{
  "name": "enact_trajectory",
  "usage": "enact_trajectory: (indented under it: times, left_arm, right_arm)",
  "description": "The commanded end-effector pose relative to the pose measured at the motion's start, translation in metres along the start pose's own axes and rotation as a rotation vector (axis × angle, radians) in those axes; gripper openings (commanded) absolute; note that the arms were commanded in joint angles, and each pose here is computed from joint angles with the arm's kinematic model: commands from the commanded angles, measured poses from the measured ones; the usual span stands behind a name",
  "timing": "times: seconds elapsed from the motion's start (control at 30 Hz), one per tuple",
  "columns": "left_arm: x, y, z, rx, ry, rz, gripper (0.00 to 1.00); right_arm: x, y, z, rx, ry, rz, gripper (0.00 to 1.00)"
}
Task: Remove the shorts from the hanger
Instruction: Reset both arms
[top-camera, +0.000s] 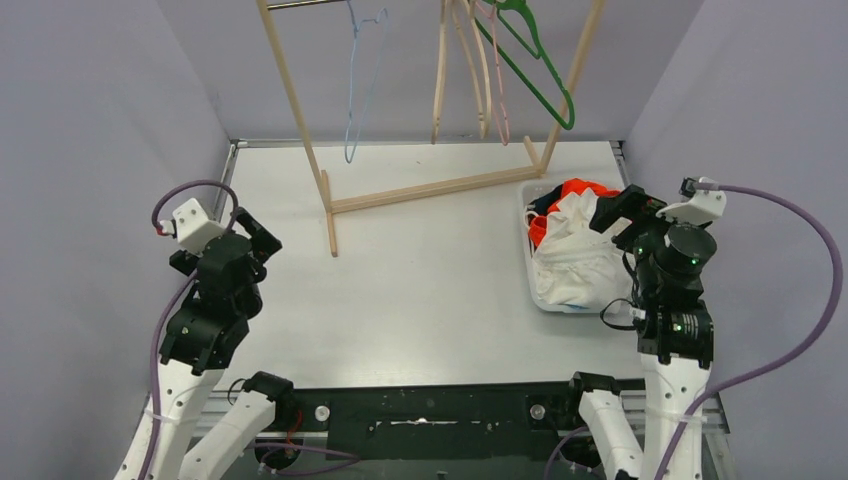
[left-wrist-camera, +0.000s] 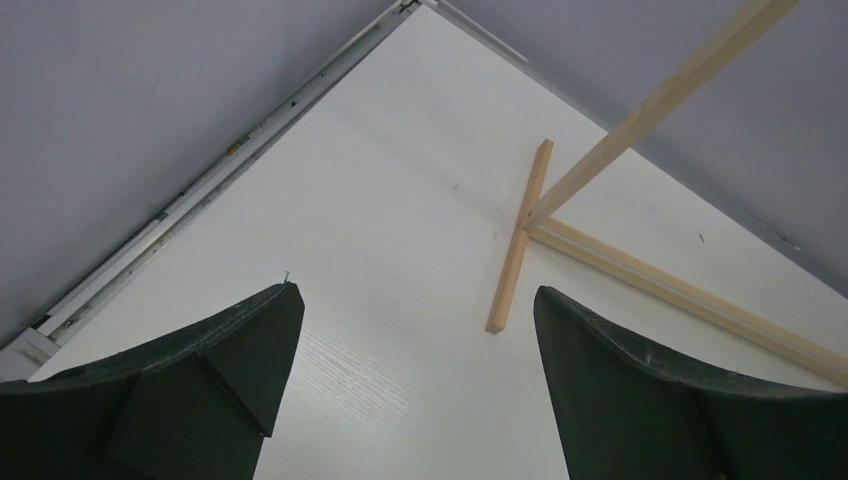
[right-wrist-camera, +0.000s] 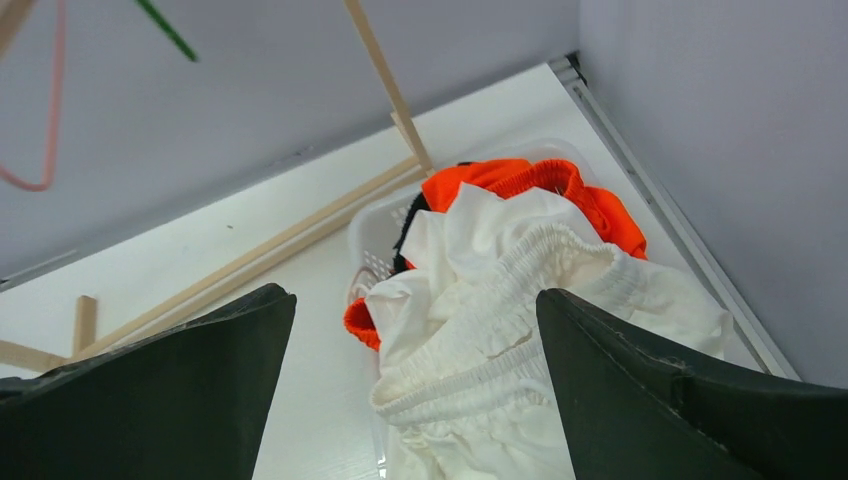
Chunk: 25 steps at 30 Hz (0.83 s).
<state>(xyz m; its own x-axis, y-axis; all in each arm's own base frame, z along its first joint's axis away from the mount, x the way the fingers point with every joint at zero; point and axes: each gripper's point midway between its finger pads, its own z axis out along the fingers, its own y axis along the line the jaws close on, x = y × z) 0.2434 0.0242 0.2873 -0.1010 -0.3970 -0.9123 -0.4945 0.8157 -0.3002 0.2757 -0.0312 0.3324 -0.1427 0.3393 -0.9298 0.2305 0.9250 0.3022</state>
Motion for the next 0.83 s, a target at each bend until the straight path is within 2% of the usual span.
enact_trajectory:
  times: [0.0,0.27,0.5,0.8]
  left_arm:
    - [-0.037,0.009,-0.006,-0.08,-0.089,-0.027,0.87]
    - [-0.067,-0.01,-0.016,0.022,-0.132,-0.007,0.87]
    - [-0.074,-0.013,-0.013,0.011,-0.157,-0.02,0.87]
    - [-0.059,-0.02,-0.005,0.031,-0.113,0.032,0.87]
  right_arm:
    - [-0.024,0.026,-0.025,-0.146,-0.111,-0.046,0.97]
    - [-0.018,0.015,-0.03,-0.096,-0.075,-0.103,0.98]
    - [-0.02,0.018,-0.026,-0.11,-0.062,-0.132,0.98]
    - [-0.023,0.019,-0.02,-0.107,-0.04,-0.147,0.98]
